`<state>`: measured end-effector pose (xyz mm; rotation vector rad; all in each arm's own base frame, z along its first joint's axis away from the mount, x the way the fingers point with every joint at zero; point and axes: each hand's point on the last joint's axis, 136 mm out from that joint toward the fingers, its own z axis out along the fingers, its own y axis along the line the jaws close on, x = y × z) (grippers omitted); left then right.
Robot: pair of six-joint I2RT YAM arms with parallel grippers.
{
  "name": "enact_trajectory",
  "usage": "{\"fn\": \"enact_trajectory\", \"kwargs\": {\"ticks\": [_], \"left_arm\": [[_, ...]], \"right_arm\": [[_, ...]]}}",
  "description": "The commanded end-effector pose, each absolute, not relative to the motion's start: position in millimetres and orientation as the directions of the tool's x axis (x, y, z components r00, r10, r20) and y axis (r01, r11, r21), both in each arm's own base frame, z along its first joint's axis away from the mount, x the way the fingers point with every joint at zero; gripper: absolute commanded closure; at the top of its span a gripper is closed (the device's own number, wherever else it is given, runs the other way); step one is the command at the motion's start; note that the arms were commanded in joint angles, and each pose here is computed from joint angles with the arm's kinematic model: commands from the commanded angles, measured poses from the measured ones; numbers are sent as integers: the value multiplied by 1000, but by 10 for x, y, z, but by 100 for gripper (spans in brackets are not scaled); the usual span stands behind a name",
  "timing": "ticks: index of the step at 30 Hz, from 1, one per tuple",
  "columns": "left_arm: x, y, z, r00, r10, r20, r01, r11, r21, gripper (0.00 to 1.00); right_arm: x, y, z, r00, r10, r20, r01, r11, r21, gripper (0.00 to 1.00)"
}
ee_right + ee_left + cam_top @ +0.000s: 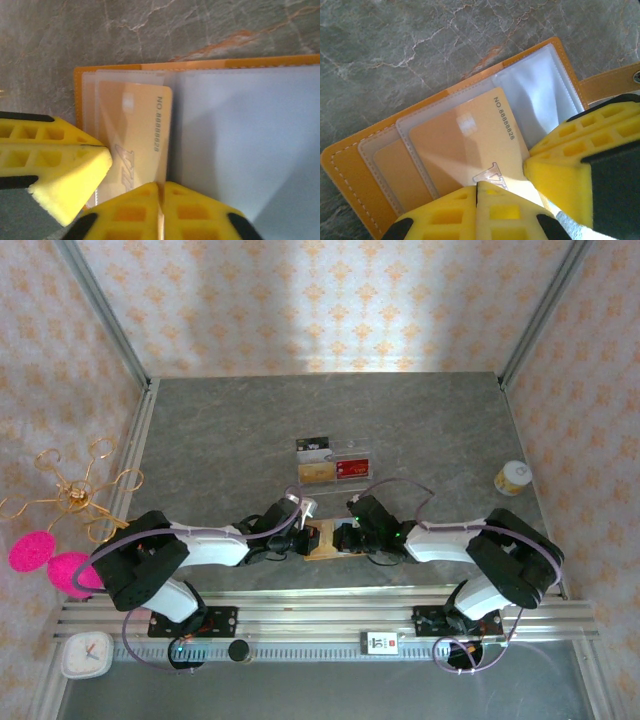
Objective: Take the credit cards out of the card holder
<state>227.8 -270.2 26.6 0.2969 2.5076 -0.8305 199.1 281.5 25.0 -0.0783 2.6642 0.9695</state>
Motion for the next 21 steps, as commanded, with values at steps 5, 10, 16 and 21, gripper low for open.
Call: {"fn": "enact_trajectory", "kwargs": {"ticks": [5, 10, 16, 21], "left_arm": [[2216, -2571, 137, -885, 55, -462, 307, 814, -493, 100], [2222, -2517, 137, -886, 46, -462, 298, 819, -490, 100], [2215, -2488, 145, -886, 36, -463, 293, 817, -497, 100], [2233, -2506, 203, -878, 43, -476, 309, 812, -495, 100]], "right_arm": [[2032, 2730, 225, -946, 78, -316, -132, 795, 592, 100], [2051, 2589, 255, -937, 119, -330, -97, 815, 571, 100], [2011, 2446, 225, -936, 137, -325, -72, 828, 556, 100], [1983, 2434, 178, -941, 125, -315, -73, 833, 548, 100]]}}
